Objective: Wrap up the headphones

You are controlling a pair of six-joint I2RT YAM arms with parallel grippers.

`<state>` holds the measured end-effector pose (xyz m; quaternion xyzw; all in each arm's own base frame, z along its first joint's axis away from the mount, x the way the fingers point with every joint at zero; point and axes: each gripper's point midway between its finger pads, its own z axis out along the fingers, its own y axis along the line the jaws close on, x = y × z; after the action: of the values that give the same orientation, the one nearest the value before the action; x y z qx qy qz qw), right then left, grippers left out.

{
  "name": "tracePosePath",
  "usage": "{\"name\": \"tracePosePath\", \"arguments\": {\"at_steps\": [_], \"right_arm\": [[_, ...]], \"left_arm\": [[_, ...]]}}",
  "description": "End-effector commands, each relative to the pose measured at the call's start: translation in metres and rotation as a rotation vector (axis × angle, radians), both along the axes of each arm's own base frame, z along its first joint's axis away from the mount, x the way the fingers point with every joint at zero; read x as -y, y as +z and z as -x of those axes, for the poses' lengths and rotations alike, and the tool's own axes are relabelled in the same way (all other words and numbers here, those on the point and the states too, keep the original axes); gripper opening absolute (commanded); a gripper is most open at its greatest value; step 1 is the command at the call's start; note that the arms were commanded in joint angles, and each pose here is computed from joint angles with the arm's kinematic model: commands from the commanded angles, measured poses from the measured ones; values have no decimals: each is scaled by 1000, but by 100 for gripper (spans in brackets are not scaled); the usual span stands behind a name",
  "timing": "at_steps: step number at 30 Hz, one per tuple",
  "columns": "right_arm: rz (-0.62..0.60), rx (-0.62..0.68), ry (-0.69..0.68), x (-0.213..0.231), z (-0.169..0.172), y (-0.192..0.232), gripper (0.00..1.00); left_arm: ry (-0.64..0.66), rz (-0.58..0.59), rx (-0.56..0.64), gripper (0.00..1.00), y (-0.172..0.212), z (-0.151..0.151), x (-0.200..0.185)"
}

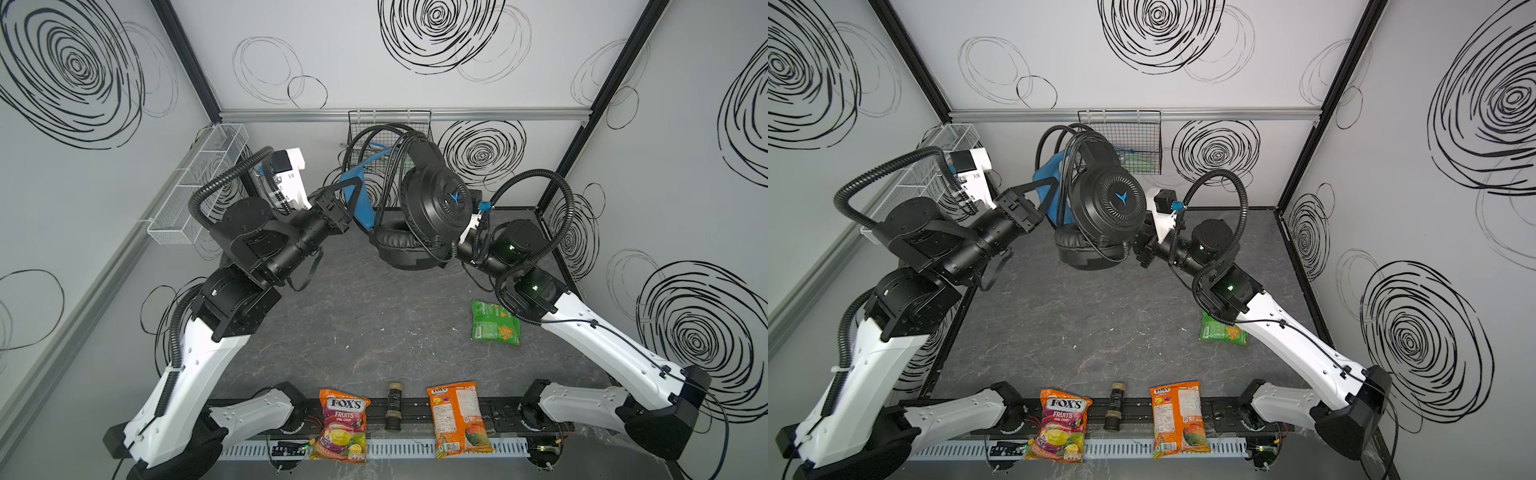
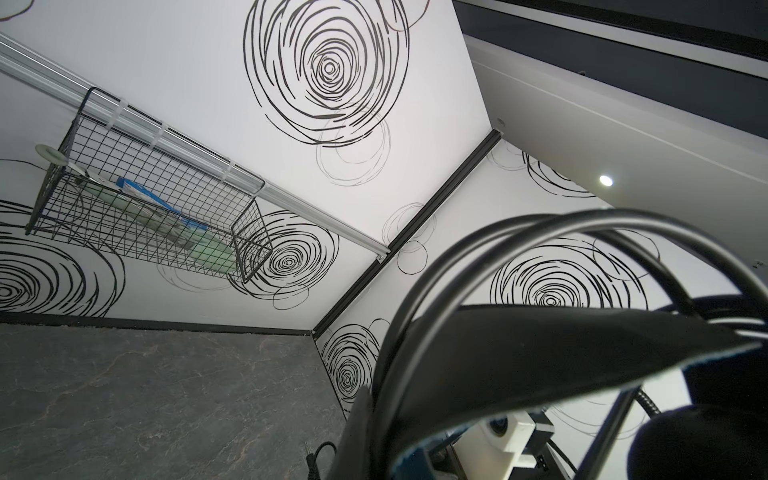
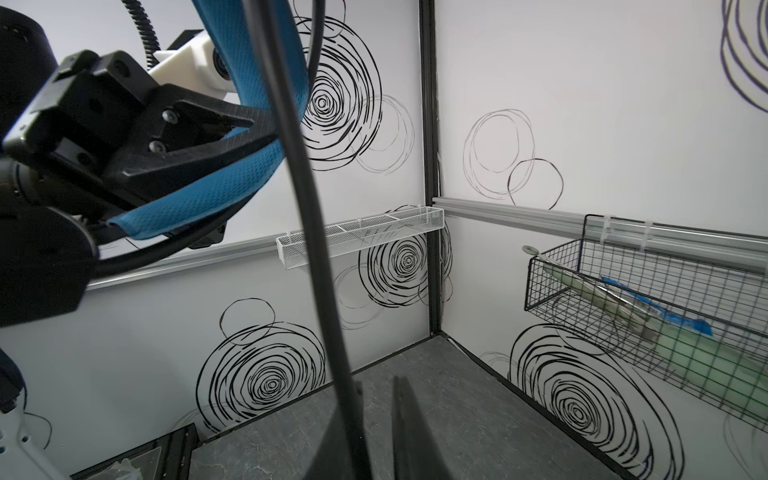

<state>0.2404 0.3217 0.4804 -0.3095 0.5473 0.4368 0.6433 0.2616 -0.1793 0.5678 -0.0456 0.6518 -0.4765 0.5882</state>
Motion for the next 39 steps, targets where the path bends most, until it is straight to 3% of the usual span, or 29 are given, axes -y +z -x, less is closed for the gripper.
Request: {"name": "tracePosePath", "arguments": {"at_steps": [1, 8, 11, 16, 22, 31, 35, 39], "right_arm": [[-24, 1, 47, -8, 9, 6, 15], [-7, -14, 90, -23, 20, -2, 11], [-2, -24, 98, -24, 24, -5, 11], [1, -35, 95, -24, 30, -7, 12], [40, -38, 59, -28, 32, -16, 13], [40, -54, 24, -24, 29, -22, 13], [123, -97, -33, -34, 16, -40, 10], [221, -158, -64, -45, 5, -62, 7]], "left_arm": [[-1, 185, 144, 0, 61, 21, -17], [60, 229, 113, 0, 58, 7, -22], [145, 260, 69, 0, 55, -5, -33], [325, 250, -109, 0, 28, -41, -48], [466, 203, -184, 0, 9, -68, -52], [504, 199, -226, 0, 0, -82, -53], [559, 162, -246, 0, -8, -87, -57], [655, 55, -249, 0, -17, -90, -65]]}}
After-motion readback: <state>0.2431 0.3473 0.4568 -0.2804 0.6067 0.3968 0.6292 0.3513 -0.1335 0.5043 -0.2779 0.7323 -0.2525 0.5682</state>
